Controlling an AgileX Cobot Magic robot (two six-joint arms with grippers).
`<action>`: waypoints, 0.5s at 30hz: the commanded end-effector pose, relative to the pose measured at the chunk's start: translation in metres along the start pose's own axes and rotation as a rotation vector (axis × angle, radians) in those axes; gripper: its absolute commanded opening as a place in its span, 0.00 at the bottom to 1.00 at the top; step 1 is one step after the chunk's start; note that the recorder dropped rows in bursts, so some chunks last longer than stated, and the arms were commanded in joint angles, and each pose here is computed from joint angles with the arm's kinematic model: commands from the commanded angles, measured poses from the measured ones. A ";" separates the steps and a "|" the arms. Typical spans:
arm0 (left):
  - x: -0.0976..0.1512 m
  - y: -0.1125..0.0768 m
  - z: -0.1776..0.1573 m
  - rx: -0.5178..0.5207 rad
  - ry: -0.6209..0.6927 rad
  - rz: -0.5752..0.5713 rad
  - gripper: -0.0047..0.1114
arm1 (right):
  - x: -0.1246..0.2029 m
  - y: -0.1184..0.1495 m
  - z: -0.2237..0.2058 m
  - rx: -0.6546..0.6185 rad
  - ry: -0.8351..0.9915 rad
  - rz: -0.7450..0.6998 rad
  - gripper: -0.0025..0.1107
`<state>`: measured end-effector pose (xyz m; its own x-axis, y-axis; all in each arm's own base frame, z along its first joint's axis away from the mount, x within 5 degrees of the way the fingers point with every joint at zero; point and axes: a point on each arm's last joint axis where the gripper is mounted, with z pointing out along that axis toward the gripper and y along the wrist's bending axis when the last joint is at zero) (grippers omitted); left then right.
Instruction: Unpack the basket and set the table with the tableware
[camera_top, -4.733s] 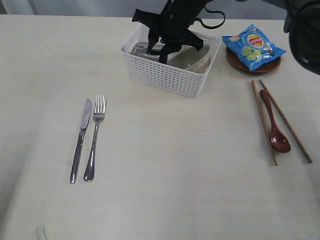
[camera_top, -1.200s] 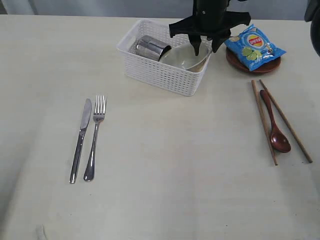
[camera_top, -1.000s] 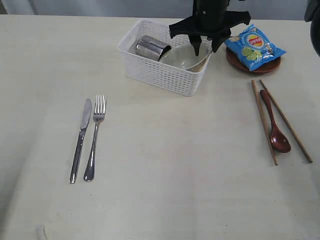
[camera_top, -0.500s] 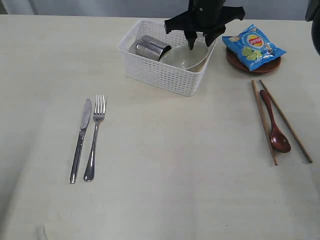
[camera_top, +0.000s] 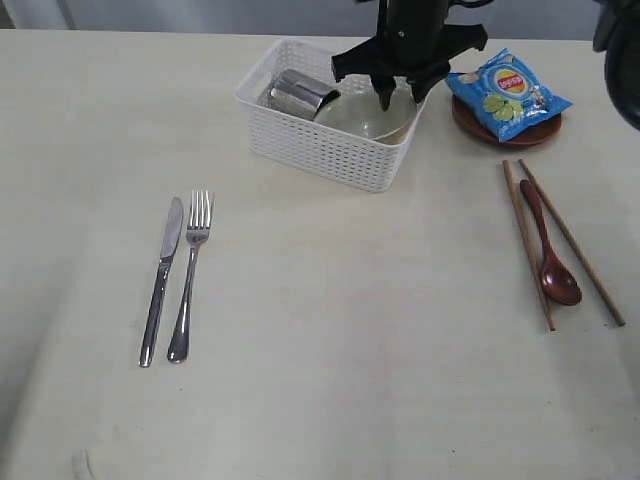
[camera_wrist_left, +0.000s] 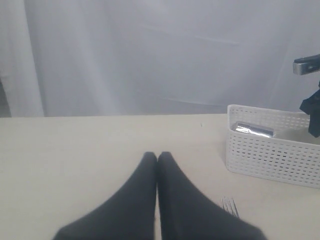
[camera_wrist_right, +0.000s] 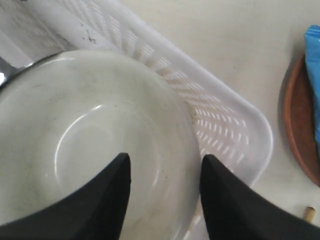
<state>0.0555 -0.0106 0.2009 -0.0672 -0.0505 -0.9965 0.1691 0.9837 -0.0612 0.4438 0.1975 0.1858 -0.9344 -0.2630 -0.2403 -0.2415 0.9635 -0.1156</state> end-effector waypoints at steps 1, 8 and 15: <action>0.000 0.000 0.000 0.002 -0.009 -0.003 0.04 | 0.003 -0.003 0.014 0.018 0.054 -0.006 0.41; 0.000 0.000 0.000 0.002 -0.009 -0.003 0.04 | 0.003 -0.003 0.016 0.020 0.052 -0.007 0.41; 0.000 0.000 0.000 0.002 -0.009 -0.003 0.04 | 0.002 -0.002 0.017 0.018 0.039 -0.008 0.41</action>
<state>0.0555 -0.0106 0.2009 -0.0672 -0.0505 -0.9965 0.1691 0.9837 -0.0612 0.4453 0.1982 0.1718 -0.9394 -0.2682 -0.2134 -0.2468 0.9614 -0.1218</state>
